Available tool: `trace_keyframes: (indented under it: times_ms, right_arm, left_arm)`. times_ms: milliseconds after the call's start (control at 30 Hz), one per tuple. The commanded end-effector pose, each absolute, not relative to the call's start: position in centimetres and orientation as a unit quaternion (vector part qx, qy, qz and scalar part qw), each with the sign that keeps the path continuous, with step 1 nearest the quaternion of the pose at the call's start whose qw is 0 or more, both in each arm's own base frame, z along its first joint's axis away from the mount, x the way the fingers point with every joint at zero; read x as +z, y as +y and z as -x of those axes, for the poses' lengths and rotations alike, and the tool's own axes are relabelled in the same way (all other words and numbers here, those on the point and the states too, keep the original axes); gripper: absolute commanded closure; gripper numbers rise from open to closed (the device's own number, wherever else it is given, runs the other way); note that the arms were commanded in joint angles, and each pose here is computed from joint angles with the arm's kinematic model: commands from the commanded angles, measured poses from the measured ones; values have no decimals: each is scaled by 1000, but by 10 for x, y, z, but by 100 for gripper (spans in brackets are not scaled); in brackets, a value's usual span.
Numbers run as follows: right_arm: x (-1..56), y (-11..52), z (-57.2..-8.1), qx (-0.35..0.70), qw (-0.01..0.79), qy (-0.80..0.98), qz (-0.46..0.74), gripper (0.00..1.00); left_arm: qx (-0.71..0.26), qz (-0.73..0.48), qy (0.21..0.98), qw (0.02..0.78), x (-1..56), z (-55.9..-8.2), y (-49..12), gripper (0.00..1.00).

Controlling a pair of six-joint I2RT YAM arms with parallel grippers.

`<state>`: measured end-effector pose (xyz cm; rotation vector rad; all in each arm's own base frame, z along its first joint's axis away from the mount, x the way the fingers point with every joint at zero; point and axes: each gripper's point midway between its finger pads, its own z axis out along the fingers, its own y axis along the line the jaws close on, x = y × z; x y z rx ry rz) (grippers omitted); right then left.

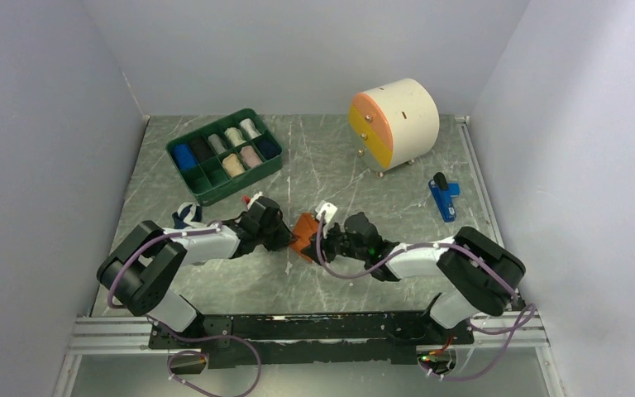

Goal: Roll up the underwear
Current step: Roll the underwear to the center of the board.

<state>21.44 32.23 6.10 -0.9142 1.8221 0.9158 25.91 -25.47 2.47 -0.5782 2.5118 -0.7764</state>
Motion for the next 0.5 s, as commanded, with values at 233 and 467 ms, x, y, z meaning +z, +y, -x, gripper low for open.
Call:
trace_keyframes:
  times_ms: [233,467]
  right_arm:
    - [61,343,-226,191,496,701,477,49]
    - [34,343,-218,164,480,705,495,57]
  left_arm:
    - [-229,213,930,195,9,-242,-238,80]
    - [-229,217,929,195,9,-241,-236,80]
